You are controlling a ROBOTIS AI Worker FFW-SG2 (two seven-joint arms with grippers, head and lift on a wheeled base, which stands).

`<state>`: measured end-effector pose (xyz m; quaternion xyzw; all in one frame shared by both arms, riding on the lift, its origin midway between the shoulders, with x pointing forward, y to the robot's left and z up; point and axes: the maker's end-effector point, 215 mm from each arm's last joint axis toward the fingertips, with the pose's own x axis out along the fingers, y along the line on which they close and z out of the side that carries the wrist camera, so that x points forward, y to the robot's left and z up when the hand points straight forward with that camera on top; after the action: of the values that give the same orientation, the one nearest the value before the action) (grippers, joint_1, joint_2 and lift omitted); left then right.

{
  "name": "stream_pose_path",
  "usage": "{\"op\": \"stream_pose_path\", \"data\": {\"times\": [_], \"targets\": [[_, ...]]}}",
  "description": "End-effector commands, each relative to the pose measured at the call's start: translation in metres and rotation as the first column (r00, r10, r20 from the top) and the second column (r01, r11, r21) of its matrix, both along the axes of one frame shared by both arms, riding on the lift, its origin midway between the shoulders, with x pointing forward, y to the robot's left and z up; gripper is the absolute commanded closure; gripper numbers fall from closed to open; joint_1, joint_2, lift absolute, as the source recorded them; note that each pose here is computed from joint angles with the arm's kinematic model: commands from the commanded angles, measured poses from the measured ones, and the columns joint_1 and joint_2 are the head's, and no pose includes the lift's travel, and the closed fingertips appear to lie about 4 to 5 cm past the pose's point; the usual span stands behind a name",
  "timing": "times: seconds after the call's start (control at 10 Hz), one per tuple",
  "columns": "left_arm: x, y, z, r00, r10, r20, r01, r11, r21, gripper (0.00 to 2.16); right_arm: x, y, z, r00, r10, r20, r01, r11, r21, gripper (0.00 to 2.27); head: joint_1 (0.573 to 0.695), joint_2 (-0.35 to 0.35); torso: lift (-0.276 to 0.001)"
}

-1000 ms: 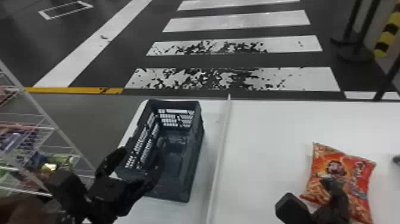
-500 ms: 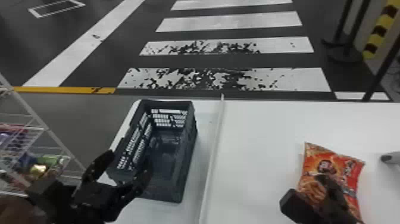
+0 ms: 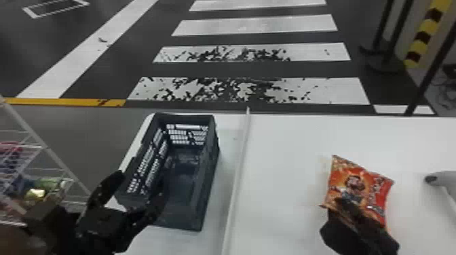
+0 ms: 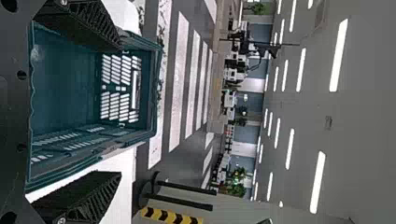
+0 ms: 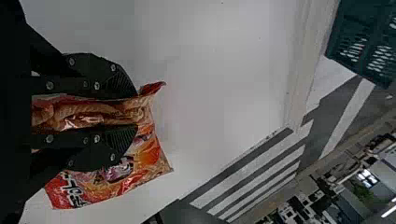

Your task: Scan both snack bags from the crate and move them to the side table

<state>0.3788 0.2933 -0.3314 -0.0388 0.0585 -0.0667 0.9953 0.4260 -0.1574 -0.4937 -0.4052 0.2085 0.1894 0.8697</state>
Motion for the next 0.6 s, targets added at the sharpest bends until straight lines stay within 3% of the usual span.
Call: {"op": "stream_pose_path", "data": {"times": [0.0, 0.1, 0.2, 0.3, 0.5], "targets": [[0.000, -0.001, -0.004, 1.000, -0.001, -0.007, 0.001, 1.000, -0.003, 0.04, 0.011, 0.000, 0.049, 0.998, -0.034, 0.057, 0.021, 0.976, 0.217, 2.24, 0.695, 0.188, -0.095], [0.002, -0.002, -0.005, 1.000, -0.002, -0.005, 0.002, 1.000, -0.006, 0.04, 0.020, -0.012, 0.082, 0.991, -0.094, 0.092, 0.059, 0.942, 0.331, 2.25, 0.695, 0.193, -0.095], [0.004, -0.006, -0.007, 1.000, -0.009, -0.007, 0.009, 1.000, -0.011, 0.04, 0.031, -0.030, 0.117, 0.978, -0.187, 0.098, 0.120, 0.874, 0.471, 2.25, 0.695, 0.186, -0.095], [0.007, -0.012, -0.007, 1.000, -0.019, -0.006, 0.019, 1.000, -0.018, 0.04, 0.038, -0.055, 0.146, 0.958, -0.280, 0.068, 0.175, 0.754, 0.633, 2.25, 0.695, 0.164, -0.095], [0.012, -0.019, -0.007, 1.000, -0.031, -0.003, 0.031, 0.999, -0.026, 0.04, 0.038, -0.101, 0.171, 0.914, -0.397, -0.084, 0.253, 0.394, 0.884, 2.25, 0.695, 0.108, -0.095]]}}
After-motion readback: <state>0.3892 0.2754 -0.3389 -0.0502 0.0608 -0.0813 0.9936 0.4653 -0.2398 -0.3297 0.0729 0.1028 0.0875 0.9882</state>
